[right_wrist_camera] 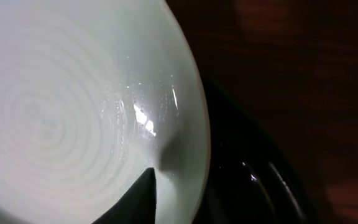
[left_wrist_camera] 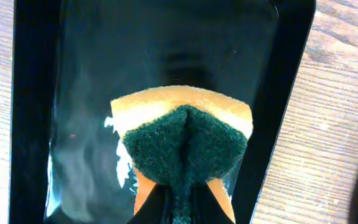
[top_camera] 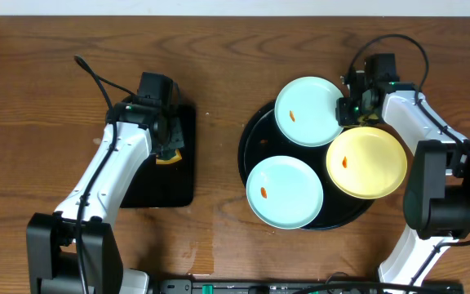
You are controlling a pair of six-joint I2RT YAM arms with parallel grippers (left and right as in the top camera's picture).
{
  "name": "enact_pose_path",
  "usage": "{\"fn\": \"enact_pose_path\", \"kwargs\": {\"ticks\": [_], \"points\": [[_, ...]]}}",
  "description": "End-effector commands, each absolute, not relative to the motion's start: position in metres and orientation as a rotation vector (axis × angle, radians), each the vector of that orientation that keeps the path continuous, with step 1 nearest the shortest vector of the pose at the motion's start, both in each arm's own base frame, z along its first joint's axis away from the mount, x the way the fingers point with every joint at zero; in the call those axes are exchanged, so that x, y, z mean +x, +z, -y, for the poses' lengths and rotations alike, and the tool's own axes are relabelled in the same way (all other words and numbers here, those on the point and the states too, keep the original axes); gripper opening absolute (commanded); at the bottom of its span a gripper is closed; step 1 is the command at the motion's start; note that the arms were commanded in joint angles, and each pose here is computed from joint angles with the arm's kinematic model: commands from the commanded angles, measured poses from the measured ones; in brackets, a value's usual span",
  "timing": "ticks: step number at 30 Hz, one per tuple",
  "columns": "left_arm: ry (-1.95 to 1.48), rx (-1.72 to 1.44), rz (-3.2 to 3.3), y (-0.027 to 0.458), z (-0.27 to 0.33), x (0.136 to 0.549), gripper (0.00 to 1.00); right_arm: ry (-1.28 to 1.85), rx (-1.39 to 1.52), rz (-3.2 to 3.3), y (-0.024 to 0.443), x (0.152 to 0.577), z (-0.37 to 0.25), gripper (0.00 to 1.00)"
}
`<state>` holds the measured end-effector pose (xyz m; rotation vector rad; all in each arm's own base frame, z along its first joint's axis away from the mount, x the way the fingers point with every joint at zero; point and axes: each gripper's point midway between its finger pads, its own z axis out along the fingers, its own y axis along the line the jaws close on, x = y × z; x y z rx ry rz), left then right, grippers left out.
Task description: Clean dirty plates on tray and stack at the side
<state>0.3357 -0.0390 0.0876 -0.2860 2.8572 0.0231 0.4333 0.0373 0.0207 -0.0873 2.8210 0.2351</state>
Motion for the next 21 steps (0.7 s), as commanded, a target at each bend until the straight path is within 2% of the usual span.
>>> {"fn": "enact_pose_path", "kwargs": {"ticks": [1,11,14,15,18,21], "points": [[0.009,-0.262,-2.822,0.100,0.040,0.343,0.08,0.252,0.035,-2.849,0.021,0.429,-0.039,0.13],[0.010,-0.262,-2.822,0.100,0.040,0.343,0.07,0.341,0.080,-2.918,0.019,0.411,-0.061,0.01],[0.010,-0.262,-2.822,0.100,0.040,0.343,0.07,0.354,0.125,-2.934,0.018,0.407,-0.066,0.01],[0.010,-0.262,-2.822,0.100,0.040,0.343,0.07,0.354,0.128,-2.938,0.018,0.406,-0.067,0.05],[0.010,-0.262,-2.822,0.100,0.040,0.343,0.07,0.342,0.133,-2.928,0.019,0.409,-0.065,0.34],[0.010,-0.262,-2.822,0.100,0.040,0.343,0.08,0.338,0.076,-2.875,0.022,0.421,-0.062,0.39]]}}
